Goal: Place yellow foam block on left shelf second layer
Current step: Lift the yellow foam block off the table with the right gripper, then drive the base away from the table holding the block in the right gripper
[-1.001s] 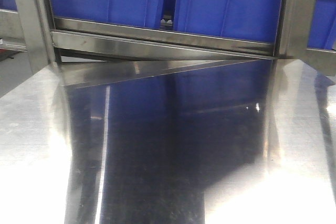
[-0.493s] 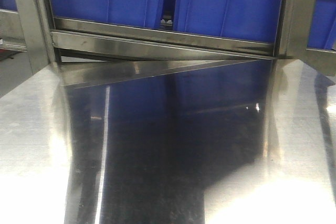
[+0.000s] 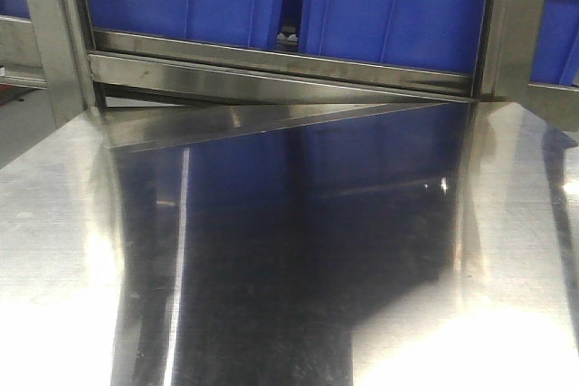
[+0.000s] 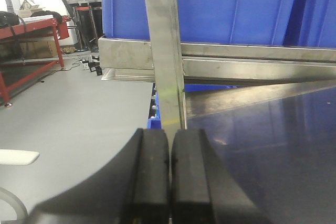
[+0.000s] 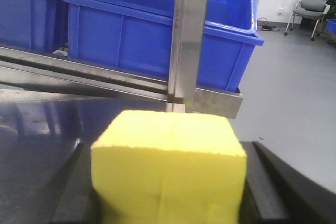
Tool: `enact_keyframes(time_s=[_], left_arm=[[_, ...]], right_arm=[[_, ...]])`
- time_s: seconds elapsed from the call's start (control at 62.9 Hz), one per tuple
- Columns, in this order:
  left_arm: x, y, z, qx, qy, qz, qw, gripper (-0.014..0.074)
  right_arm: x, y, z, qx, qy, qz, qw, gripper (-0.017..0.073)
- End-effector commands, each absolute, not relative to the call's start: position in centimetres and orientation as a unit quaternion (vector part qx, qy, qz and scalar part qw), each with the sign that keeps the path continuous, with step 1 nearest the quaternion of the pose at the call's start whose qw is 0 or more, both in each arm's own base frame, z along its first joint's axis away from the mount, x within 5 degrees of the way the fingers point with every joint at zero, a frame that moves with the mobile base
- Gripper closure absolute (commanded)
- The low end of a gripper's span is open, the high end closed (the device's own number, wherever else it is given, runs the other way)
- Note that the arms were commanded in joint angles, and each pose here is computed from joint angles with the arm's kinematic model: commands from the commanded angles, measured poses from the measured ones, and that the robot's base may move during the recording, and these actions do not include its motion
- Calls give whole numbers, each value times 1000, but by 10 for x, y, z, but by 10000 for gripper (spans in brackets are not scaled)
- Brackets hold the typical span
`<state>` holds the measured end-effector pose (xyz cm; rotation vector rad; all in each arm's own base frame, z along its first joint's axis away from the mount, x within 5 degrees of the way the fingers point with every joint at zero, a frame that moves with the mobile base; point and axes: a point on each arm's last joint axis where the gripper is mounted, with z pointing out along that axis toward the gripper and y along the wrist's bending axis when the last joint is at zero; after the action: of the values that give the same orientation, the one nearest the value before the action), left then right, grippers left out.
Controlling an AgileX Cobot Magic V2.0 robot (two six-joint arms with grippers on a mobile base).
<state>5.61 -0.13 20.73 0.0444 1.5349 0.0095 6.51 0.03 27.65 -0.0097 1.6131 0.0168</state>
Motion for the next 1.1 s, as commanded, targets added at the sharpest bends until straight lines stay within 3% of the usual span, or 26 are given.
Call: enact_keyframes(time_s=[0.0,1.081], left_arm=[[55,-1,206,15,667,2,745,470],[55,-1,206,17,667,4,745,470]], right_arm=[[64,1,294,-10,680,6,733,132],[64,1,294,-10,680,6,733,132]])
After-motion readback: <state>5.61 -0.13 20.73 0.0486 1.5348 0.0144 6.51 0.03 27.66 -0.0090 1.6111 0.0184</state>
